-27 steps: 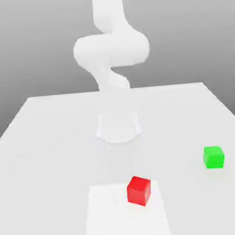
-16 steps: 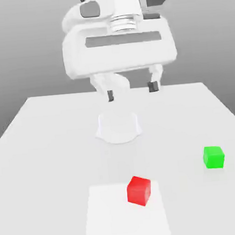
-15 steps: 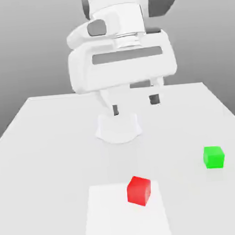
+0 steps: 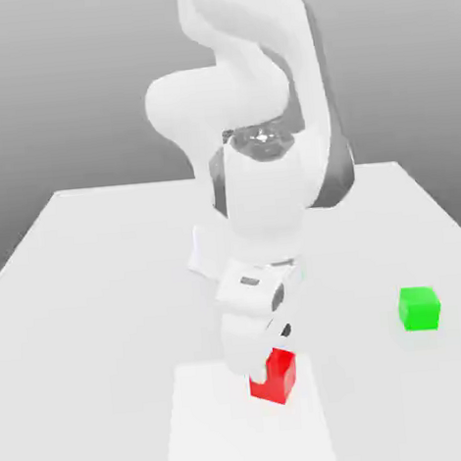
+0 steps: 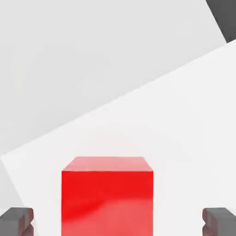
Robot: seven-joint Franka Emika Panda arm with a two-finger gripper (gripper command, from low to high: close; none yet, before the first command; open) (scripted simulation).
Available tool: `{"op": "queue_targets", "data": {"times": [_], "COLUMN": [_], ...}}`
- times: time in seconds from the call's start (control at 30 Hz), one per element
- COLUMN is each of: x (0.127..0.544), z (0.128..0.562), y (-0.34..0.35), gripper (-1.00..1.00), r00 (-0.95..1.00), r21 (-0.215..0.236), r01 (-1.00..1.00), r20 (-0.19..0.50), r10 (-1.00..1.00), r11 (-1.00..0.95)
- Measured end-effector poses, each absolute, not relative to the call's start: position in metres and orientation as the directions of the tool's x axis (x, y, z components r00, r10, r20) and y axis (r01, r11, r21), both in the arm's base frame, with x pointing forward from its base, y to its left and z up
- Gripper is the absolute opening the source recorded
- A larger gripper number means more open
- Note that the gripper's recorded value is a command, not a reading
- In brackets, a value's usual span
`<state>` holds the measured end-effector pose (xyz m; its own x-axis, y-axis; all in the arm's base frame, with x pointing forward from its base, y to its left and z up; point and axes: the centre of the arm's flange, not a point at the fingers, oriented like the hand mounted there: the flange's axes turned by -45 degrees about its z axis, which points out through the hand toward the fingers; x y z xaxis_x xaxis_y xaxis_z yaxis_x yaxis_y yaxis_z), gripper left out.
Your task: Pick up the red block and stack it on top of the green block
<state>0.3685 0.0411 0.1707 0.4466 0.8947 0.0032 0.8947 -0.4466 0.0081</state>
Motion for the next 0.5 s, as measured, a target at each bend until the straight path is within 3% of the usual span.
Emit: {"op": "queue_targets", "data": {"times": [0.1, 0.13, 0.33, 0.5], "x": [0.366, 0.364, 0.363, 0.368], "z": [0.152, 0.146, 0.143, 0.166], "y": [0.041, 0.041, 0.041, 0.041], "gripper": [0.0, -1.0, -1.0, -1.0], "r00": [0.449, 0.45, 0.45, 0.447], "r21": [0.004, 0.002, -0.001, 0.006], "r01": [0.894, 0.893, 0.893, 0.895], "r20": [0.001, 0.001, -0.001, 0.002], "r10": [0.894, 0.893, 0.893, 0.895], "r11": [-0.449, -0.45, -0.45, -0.447]}}
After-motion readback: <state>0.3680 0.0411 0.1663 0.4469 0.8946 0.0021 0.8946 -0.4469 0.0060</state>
